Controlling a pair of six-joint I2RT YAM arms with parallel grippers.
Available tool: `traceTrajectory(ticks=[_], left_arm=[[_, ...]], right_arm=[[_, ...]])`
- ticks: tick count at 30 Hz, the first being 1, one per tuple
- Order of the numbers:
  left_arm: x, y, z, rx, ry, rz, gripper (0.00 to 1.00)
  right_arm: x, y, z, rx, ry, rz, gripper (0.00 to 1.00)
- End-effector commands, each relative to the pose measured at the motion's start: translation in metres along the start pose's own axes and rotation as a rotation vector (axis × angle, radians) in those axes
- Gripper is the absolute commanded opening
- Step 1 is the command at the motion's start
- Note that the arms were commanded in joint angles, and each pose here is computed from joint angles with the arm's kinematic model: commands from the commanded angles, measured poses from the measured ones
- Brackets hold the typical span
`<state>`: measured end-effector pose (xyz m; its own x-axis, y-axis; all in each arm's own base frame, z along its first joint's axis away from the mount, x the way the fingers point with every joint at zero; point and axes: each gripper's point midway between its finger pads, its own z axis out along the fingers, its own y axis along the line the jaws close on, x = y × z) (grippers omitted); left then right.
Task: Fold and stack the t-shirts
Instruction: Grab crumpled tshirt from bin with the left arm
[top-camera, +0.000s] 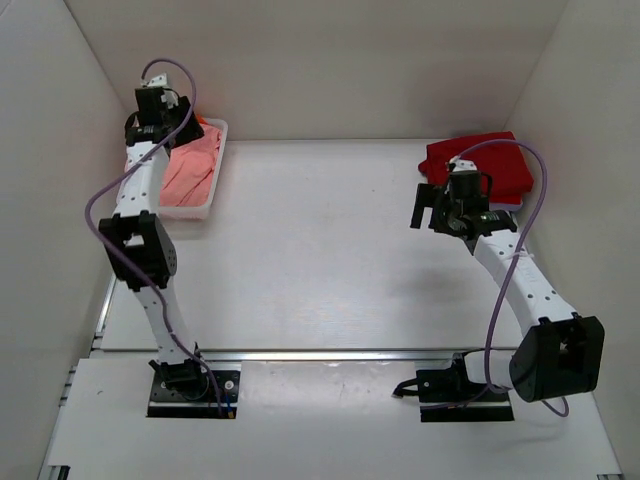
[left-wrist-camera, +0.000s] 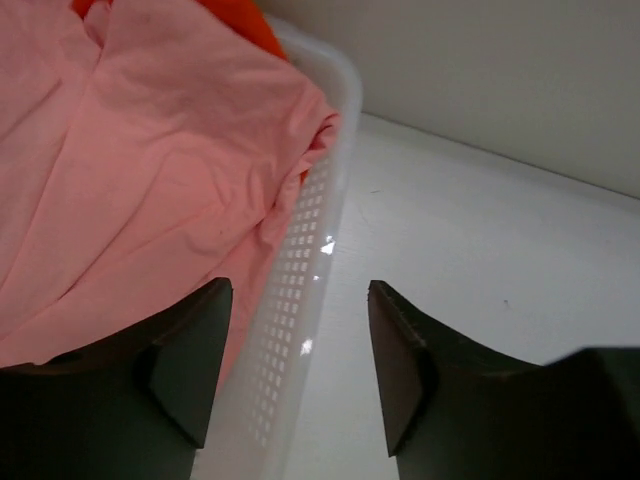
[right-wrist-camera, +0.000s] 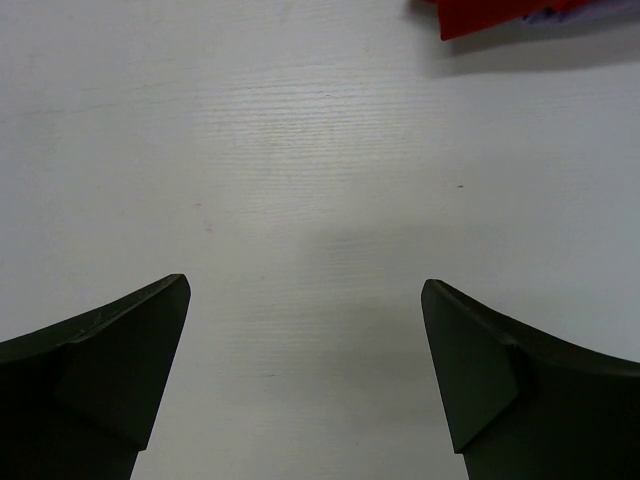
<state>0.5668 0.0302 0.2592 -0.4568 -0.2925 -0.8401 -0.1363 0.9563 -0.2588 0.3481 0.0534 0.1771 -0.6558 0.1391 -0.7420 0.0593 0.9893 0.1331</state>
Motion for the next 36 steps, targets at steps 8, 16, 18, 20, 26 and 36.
traceTrajectory(ticks=[8,16,18,20,26,36], left_arm=[[0.046,0.081,0.109,-0.171,0.105,-0.177,0.7],[0.106,0.097,0.144,-0.207,0.24,-0.213,0.5],[0.11,0.098,0.146,-0.187,0.257,-0.241,0.28],[0.113,0.094,0.148,-0.13,0.281,-0.287,0.0],[0.04,0.07,0.11,-0.163,0.133,-0.2,0.0],[-0.158,-0.124,-0.148,0.18,-0.458,0.005,0.0]], right_arm=[[-0.001,-0.016,0.02,0.017,0.022,-0.021,0.99],[0.017,-0.024,0.03,0.022,0.064,0.003,0.99],[0.015,-0.023,0.028,0.017,0.062,0.001,0.99],[0.011,-0.02,0.028,0.01,0.057,0.003,0.99],[0.003,-0.01,0.013,-0.02,0.025,0.021,0.99],[0.008,0.011,-0.003,-0.11,-0.011,0.061,1.0]])
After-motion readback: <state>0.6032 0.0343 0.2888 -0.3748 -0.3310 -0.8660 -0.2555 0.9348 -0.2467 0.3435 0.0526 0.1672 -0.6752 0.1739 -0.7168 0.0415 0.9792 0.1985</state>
